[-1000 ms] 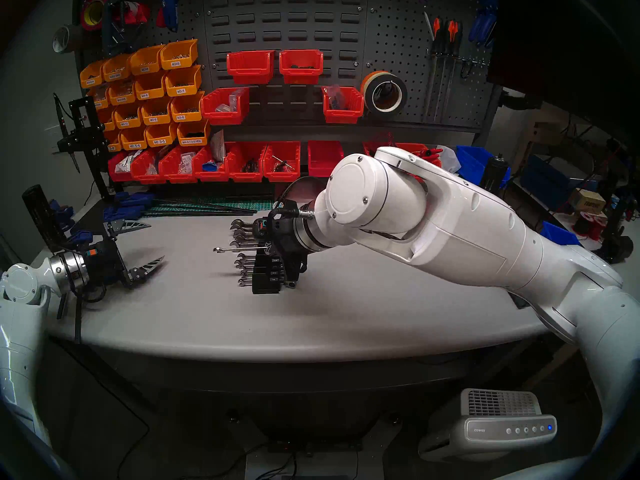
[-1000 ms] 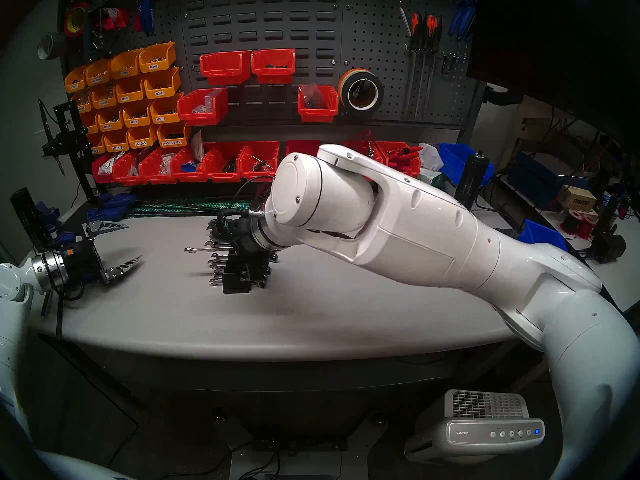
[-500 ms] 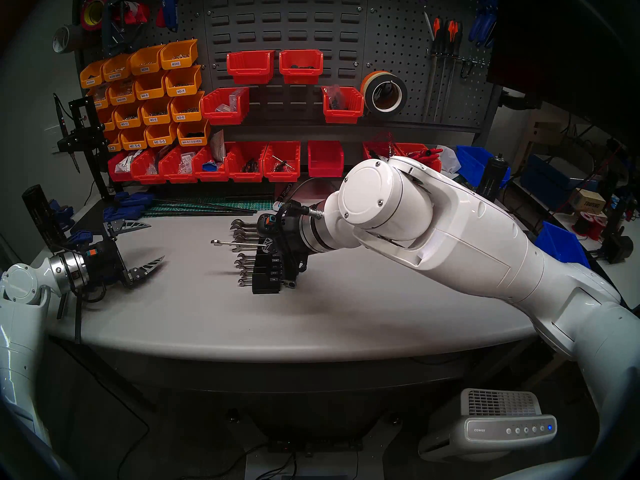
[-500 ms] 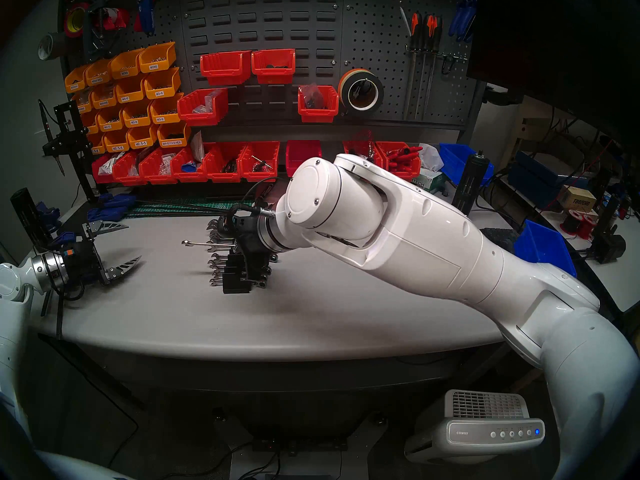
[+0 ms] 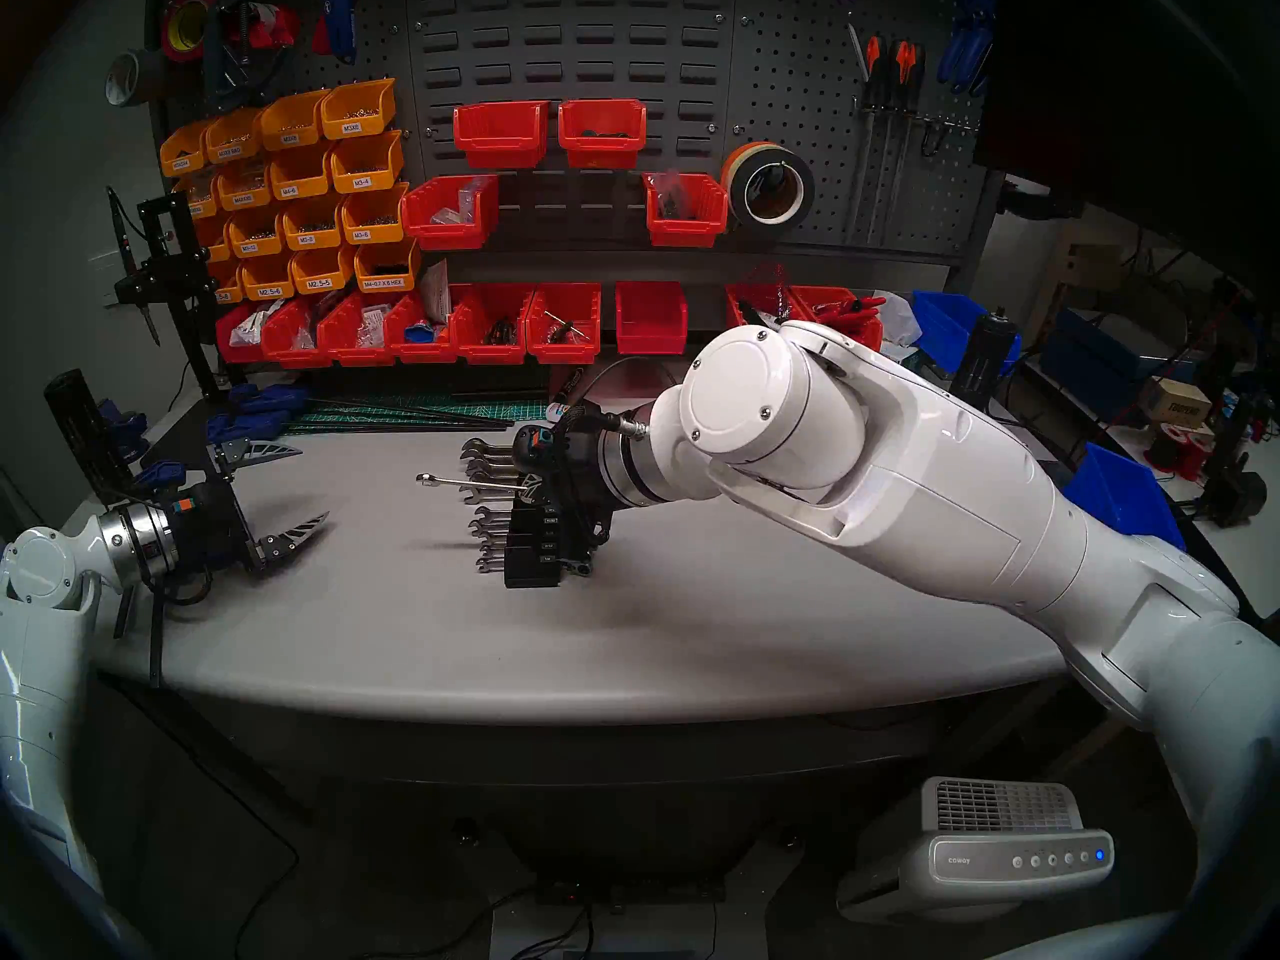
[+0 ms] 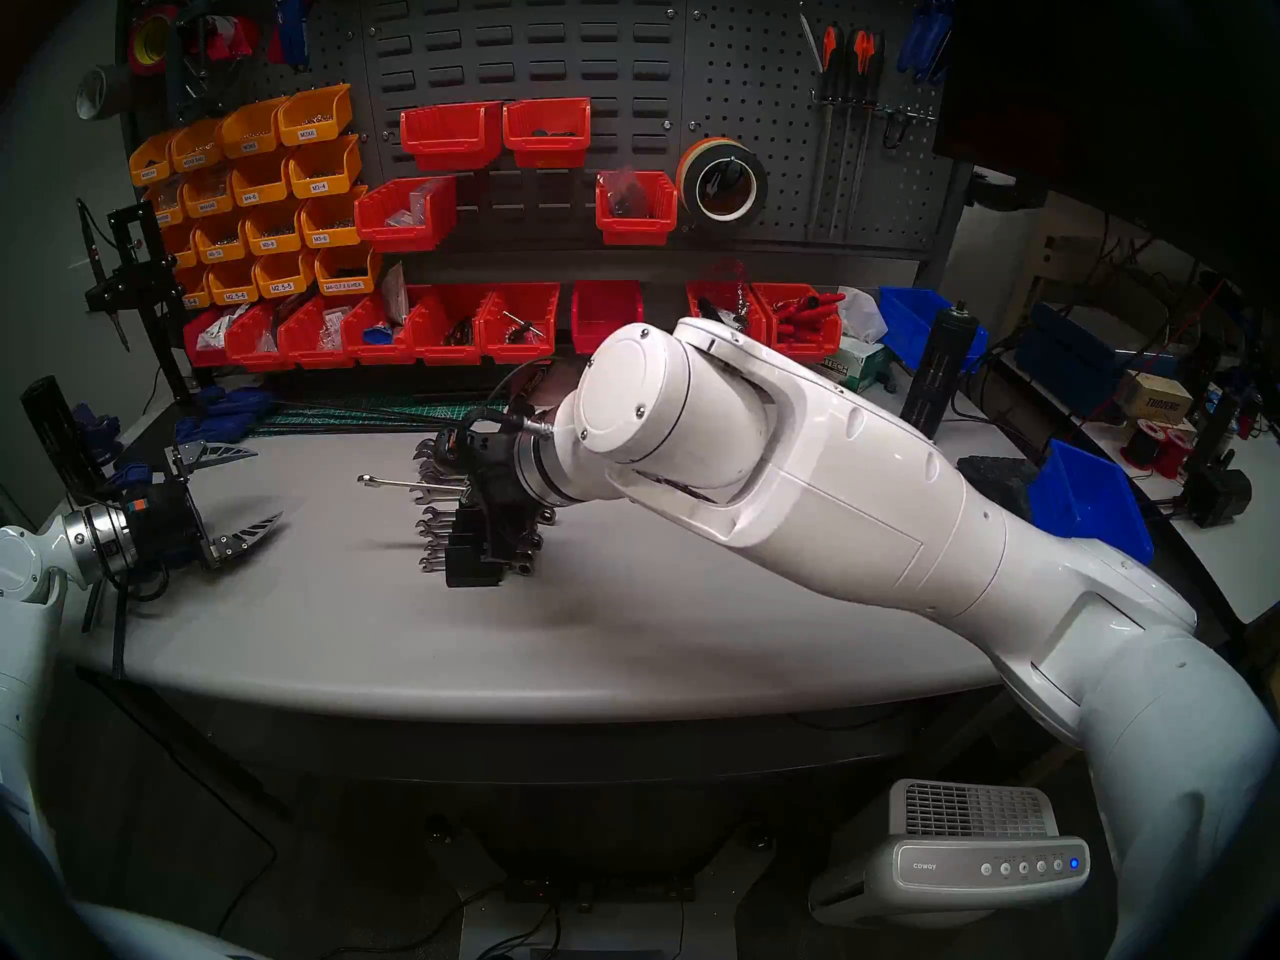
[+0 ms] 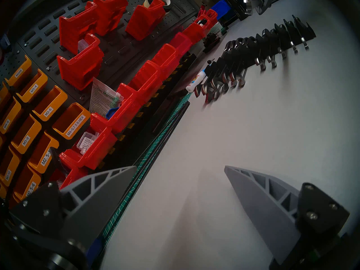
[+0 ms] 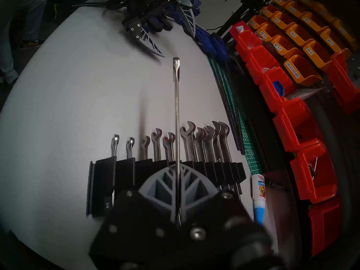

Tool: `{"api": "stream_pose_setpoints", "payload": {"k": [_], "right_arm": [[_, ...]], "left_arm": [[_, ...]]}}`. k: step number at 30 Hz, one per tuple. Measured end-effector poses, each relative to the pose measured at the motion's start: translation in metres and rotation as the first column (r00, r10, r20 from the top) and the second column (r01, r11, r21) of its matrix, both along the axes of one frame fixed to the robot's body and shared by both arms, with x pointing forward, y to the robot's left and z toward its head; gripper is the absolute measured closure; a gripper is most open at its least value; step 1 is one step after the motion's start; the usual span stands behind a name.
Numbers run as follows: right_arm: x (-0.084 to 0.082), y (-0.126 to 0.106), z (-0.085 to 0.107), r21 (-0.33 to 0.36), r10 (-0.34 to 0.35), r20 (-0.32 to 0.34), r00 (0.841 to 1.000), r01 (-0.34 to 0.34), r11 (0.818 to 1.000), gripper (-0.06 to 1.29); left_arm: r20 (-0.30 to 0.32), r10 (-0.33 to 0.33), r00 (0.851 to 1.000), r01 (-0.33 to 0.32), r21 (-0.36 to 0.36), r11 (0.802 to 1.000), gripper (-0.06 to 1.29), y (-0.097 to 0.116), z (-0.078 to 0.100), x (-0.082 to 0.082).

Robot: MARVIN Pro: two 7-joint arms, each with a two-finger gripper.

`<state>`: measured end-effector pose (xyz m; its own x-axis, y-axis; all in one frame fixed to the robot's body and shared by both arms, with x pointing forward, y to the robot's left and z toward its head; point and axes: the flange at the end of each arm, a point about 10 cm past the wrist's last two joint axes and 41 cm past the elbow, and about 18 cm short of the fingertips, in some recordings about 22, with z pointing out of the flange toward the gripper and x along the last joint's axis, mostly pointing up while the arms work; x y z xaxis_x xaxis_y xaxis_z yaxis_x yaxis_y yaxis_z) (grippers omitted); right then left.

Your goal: Put the wrenches on the table into the correct slot in the case

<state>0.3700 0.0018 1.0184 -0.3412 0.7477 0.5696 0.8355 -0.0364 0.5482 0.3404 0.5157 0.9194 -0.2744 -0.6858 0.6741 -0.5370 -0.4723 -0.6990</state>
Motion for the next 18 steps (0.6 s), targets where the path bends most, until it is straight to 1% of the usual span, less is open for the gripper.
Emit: {"api": "stream_pose_setpoints", "payload": {"k": [18], "right_arm": [[0.0001, 0.0002, 0.0004, 0.003, -0.001, 0.007, 1.000, 0.001, 1.000, 1.27]], "left_arm": [[0.000, 0.000, 1.000, 0.000, 0.000, 1.000, 0.00, 0.0000, 0.0000, 0.0000]]}}
